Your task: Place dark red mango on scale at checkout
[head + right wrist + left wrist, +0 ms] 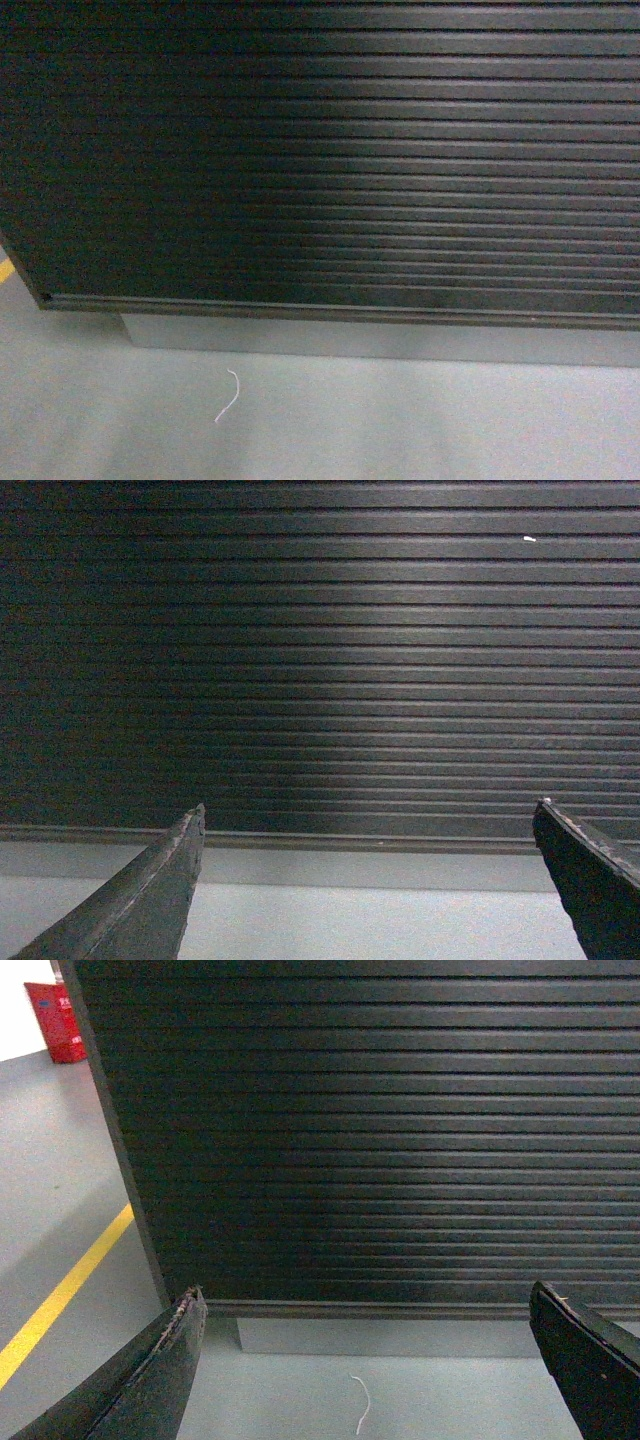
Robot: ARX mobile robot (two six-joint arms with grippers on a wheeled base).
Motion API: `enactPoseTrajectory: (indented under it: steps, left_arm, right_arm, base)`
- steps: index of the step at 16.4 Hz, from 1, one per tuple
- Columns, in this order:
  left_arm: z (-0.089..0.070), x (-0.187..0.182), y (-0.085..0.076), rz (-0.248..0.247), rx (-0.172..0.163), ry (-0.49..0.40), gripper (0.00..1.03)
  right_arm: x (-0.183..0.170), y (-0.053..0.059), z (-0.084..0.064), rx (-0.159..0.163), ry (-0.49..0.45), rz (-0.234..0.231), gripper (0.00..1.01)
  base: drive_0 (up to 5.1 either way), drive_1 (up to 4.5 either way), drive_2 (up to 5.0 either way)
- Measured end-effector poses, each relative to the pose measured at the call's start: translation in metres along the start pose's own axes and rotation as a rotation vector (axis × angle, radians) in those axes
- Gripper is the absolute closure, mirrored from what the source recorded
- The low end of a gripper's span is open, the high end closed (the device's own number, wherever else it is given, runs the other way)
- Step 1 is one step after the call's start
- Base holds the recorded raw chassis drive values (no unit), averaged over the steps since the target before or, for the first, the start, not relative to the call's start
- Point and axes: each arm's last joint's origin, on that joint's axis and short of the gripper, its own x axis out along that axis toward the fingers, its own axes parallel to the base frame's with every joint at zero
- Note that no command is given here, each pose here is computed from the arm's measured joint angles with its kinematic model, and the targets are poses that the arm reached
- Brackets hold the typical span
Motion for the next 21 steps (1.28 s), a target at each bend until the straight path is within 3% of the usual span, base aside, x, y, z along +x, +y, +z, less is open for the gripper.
enactPoseTrajectory:
  steps: [7,21]
  left_arm:
    - [-0.0004,0.0000,0.0000,0.001,0.000,0.004,0.05]
    - [-0.0003,0.0000,0.0000,0.000,0.000,0.003,0.05]
  right_arm:
    - [0.0000,-0.0001,0.0000,0.000,0.000,-0.002,0.03]
    - [0.0000,0.0000,0.0001,0.000,-0.001,-0.001,0.03]
  base:
    - [-0.1,4.26,-4.4]
    - [0.0,0.00,0.0]
